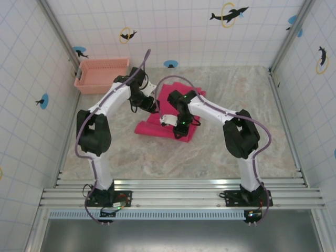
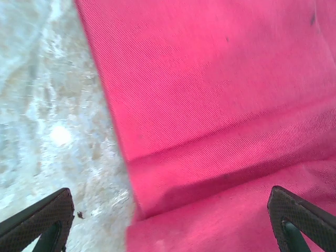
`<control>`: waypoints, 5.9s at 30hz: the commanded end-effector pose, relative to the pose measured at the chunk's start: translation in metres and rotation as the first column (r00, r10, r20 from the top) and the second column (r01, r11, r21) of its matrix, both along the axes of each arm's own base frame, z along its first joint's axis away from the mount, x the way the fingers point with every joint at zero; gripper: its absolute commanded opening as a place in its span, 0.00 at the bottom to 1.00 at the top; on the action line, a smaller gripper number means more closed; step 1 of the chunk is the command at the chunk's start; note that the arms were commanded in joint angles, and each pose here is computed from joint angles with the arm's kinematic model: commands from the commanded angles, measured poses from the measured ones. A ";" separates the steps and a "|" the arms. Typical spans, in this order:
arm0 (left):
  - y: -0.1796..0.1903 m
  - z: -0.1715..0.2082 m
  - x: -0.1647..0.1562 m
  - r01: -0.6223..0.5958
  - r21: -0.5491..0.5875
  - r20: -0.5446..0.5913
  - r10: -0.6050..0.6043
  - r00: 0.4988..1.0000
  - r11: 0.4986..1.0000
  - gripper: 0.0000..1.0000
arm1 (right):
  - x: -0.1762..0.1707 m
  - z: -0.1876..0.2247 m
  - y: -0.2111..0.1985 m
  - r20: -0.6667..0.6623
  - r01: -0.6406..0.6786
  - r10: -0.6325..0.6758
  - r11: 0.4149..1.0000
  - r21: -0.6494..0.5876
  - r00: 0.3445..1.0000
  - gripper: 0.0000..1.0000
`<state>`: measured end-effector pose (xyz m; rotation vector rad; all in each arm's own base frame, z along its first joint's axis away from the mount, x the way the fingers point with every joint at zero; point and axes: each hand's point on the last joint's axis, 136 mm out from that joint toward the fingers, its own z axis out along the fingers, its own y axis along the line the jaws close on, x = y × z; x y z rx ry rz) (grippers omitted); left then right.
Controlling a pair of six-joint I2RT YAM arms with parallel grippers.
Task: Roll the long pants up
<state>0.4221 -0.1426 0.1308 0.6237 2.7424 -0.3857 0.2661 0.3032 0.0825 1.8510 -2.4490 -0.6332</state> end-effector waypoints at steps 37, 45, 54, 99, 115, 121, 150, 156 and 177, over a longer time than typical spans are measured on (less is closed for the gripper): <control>-0.073 -0.047 0.008 0.169 -0.013 -0.075 -0.169 0.983 0.986 0.98 | 0.068 0.000 -0.035 -0.713 0.683 -0.500 0.729 -0.041 0.491 0.13; -0.047 -0.036 0.004 0.429 0.186 0.092 -0.451 0.888 0.884 0.98 | 0.063 0.006 -0.041 -0.721 0.683 -0.488 0.730 -0.028 0.492 0.13; -0.059 -0.058 0.018 0.473 0.275 0.099 -0.514 0.852 0.837 0.98 | 0.067 0.011 -0.044 -0.731 0.700 -0.496 0.713 -0.034 0.469 0.12; -0.084 -0.145 0.018 0.489 0.220 -0.165 -0.462 0.871 0.844 0.98 | 0.021 -0.005 -0.044 0.578 0.244 -0.061 0.939 -0.243 0.814 0.61; -0.077 -0.142 0.003 0.502 0.208 -0.184 -0.470 0.863 0.840 0.98 | 0.073 -0.054 -0.065 0.688 0.322 0.135 0.808 -0.493 0.713 0.59; -0.073 -0.138 0.003 0.491 0.186 -0.176 -0.462 0.869 0.851 0.97 | 0.085 -0.065 -0.073 0.644 0.307 0.119 0.804 -0.509 0.755 0.50; -0.012 -0.013 -0.002 0.370 0.240 -0.041 -0.372 0.927 0.897 0.97 | -0.033 0.069 -0.008 -0.403 0.329 -0.225 0.921 0.208 0.887 0.03; -0.012 -0.018 -0.014 0.382 0.229 -0.092 -0.370 0.924 0.896 0.97 | 0.002 0.053 -0.031 -0.557 0.590 -0.418 0.789 0.169 0.718 0.04; -0.108 -0.039 -0.003 0.407 0.137 -0.086 -0.398 0.913 0.903 0.97 | 0.037 -0.065 -0.110 -0.520 0.736 -0.694 0.655 -0.171 0.498 0.03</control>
